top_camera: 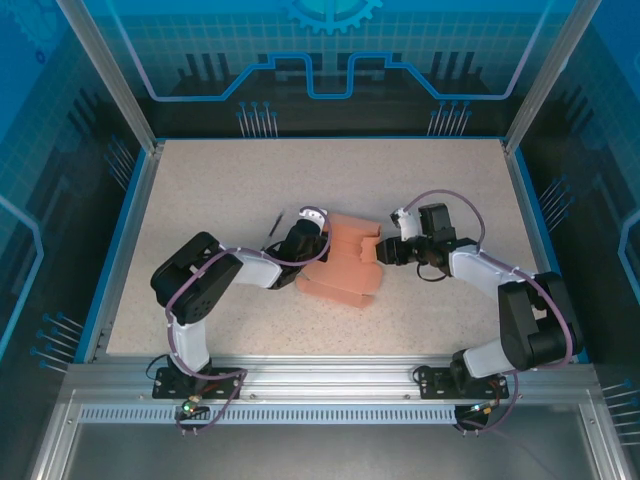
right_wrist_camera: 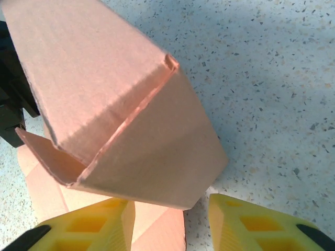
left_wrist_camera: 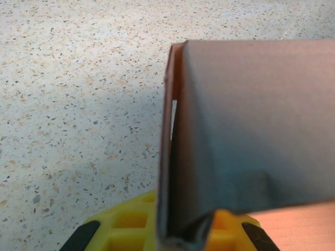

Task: Fold the paper box

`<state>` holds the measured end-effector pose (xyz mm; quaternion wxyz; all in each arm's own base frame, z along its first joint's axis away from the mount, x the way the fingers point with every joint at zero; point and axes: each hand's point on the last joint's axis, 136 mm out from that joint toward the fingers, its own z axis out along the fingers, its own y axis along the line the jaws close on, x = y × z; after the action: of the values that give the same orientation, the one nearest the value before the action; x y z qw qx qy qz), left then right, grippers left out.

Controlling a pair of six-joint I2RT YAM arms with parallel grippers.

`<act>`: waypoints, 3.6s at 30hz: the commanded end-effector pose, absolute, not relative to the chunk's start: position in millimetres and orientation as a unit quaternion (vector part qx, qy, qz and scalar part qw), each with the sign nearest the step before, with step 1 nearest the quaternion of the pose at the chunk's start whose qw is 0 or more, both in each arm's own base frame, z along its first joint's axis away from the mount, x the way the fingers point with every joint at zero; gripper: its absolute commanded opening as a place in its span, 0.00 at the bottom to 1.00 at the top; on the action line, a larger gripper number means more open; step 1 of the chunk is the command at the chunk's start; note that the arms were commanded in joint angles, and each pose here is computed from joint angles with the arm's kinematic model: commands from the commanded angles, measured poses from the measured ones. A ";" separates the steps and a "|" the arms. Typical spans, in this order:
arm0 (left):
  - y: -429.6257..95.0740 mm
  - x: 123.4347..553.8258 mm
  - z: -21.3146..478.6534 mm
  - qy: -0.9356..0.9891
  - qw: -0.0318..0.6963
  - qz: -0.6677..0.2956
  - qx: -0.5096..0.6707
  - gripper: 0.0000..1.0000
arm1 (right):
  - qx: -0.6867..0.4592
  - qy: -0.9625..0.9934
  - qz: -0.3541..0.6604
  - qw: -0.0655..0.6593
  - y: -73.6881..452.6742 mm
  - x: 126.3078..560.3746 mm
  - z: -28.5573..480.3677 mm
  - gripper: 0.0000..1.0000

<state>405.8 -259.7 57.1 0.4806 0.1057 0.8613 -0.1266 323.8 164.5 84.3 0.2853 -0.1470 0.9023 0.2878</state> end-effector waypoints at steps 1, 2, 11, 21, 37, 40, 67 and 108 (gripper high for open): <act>-273.2 407.0 81.2 0.849 0.493 -0.159 0.106 0.00 | -0.180 0.881 0.301 0.319 178.3 336.2 102.5 0.43; -273.1 406.9 80.1 0.849 0.492 -0.159 0.106 0.00 | -0.180 0.880 0.302 0.320 180.1 337.1 102.9 0.43; -275.3 405.5 80.5 0.849 0.490 -0.165 0.108 0.00 | -0.181 0.888 0.257 0.335 185.4 351.0 100.7 0.44; -276.5 405.4 80.2 0.850 0.488 -0.168 0.108 0.00 | -0.100 0.922 0.102 0.359 164.0 367.2 87.8 0.37; -277.2 404.7 79.7 0.851 0.485 -0.172 0.106 0.00 | -0.008 0.919 -0.107 0.380 132.8 366.1 88.0 0.28; -277.9 404.5 79.0 0.851 0.485 -0.172 0.106 0.00 | 0.000 0.919 -0.122 0.375 129.2 366.3 85.4 0.27; -277.1 405.2 75.9 0.853 0.483 -0.167 0.108 0.00 | -0.040 0.922 -0.113 0.367 152.1 375.5 91.5 0.35; -240.9 340.4 75.5 0.946 0.138 -0.084 0.281 0.00 | -0.063 0.909 0.199 0.360 158.5 361.7 158.8 0.69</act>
<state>369.9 -258.9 99.9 0.2421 0.2448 0.9323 -0.1105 362.3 162.7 163.9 0.3660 -0.0696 0.9080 0.1918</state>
